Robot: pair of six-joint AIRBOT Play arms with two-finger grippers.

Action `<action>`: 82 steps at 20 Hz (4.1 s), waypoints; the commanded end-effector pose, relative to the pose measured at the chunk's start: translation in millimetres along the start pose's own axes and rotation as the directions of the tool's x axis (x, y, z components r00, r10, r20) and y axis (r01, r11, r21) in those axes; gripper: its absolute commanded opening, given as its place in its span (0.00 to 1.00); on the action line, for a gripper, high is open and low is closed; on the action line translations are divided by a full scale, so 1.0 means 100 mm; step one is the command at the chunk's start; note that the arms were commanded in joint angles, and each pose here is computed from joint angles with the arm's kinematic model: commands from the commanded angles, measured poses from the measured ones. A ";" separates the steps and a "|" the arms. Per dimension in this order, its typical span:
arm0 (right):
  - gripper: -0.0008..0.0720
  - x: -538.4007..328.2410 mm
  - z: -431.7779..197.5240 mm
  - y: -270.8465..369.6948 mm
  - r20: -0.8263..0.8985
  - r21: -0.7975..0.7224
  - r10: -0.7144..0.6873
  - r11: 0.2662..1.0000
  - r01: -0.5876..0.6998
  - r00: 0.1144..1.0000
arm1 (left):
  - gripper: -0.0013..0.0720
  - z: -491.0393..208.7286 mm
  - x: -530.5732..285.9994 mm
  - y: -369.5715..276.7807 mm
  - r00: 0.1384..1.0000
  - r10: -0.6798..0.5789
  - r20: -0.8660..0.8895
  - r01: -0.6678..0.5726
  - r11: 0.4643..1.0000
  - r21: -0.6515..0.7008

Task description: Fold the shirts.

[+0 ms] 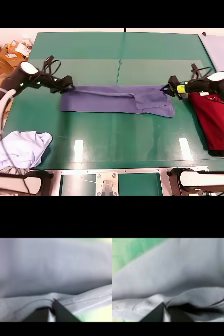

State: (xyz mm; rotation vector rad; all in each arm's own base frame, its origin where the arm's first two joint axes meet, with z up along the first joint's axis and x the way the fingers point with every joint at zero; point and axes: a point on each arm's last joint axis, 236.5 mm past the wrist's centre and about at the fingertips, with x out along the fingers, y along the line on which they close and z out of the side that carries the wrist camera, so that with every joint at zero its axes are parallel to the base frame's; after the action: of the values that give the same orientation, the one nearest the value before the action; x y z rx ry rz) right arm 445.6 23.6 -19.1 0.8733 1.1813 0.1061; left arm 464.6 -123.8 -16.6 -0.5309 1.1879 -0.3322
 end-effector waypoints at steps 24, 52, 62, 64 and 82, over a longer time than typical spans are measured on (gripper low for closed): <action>0.19 0.35 -0.04 -0.10 -0.388 -0.304 0.079 0.930 -0.208 0.918 | 0.04 0.10 -0.07 -0.48 0.977 -0.099 -0.187 0.107 0.994 0.030; 0.04 -0.83 -0.84 2.03 -0.323 -0.535 0.175 0.777 -0.332 0.930 | 0.04 -0.33 0.00 -0.43 0.799 0.473 -0.372 -0.272 0.835 0.478; 0.20 1.69 -2.67 3.67 -0.286 -0.385 0.432 0.765 -0.516 0.855 | 0.04 0.40 -0.97 0.54 0.859 0.448 -0.247 -0.401 0.890 0.218; 0.63 2.06 -3.00 3.76 -0.312 -0.321 0.472 0.764 -0.559 0.824 | 0.04 0.42 -0.99 0.57 0.871 0.423 -0.249 -0.381 0.903 0.200; 0.85 1.01 -0.92 0.63 -0.321 -0.175 0.039 0.979 -0.100 0.946 | 0.04 0.44 -1.02 0.62 0.877 0.413 -0.244 -0.371 0.907 0.200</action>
State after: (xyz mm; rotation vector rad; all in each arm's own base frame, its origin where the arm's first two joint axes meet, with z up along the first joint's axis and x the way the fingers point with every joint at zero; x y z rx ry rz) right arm 452.0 177.5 -22.3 0.6796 1.3818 0.4796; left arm 469.2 -11.3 41.2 -0.1018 1.4992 -0.1454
